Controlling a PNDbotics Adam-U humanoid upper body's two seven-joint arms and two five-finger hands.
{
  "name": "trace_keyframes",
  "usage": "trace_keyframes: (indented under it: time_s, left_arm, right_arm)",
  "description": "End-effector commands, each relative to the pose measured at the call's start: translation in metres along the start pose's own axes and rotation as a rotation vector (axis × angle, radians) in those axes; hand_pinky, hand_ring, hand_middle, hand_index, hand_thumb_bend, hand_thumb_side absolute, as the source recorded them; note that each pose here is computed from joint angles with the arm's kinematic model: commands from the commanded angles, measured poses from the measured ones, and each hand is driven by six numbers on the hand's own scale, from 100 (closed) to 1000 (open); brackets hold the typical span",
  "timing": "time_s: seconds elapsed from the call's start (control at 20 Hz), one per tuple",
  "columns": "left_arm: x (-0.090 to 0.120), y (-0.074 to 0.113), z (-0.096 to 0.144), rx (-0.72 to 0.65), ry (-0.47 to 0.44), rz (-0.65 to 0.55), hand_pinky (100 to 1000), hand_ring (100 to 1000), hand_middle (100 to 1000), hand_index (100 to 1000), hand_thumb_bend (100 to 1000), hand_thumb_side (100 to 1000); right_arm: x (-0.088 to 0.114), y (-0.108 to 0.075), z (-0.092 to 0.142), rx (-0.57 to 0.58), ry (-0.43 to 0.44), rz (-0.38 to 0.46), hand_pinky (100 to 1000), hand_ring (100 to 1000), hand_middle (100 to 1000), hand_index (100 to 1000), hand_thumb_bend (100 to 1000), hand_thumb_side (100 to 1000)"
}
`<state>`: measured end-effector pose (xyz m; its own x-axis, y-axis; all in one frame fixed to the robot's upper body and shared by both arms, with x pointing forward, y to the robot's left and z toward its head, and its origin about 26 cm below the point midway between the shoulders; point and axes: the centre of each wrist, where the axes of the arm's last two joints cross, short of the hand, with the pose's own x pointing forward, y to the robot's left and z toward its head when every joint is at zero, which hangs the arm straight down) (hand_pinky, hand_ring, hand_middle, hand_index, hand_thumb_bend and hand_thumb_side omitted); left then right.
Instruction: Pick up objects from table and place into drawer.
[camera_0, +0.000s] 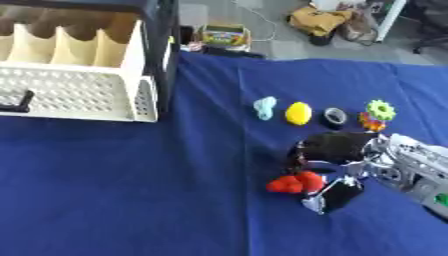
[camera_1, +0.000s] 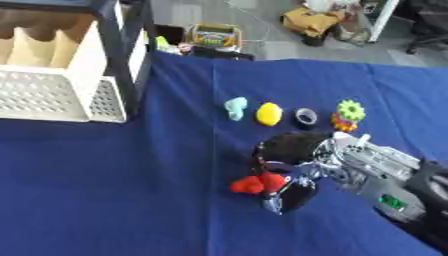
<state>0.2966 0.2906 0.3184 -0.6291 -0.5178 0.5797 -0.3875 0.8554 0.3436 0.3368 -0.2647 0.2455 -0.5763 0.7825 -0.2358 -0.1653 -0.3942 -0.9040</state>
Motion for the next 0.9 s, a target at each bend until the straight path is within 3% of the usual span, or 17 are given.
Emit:
trace_keyframes:
  time_s: [0.05,0.3,0.45,0.9]
  left_arm:
    - [0.0050,0.0053,-0.0028,0.006,-0.023,-0.012,100,100,100,813,100,817]
    - [0.0042,0.0049,-0.0021,0.002,-0.019,-0.012,100,100,100,812,100,822]
    - [0.0041,0.0047,-0.0020,0.001,-0.018,-0.011,100,100,100,812,100,826]
    - [0.0031,0.0046,-0.0011,0.000,-0.014,-0.010,100,100,100,811,100,830]
  right_arm:
    - [-0.0064,-0.0044,0.0048,-0.023,0.033,0.006,622,697,579,667,100,382]
    - [-0.0051,-0.0068,0.0058,-0.049,0.038,0.000,619,692,569,657,100,367]
    - [-0.0045,-0.0088,0.0072,-0.064,0.043,-0.004,613,685,552,642,100,306]
    - [-0.0028,-0.0121,0.0111,-0.120,0.063,-0.037,588,651,479,558,100,307]
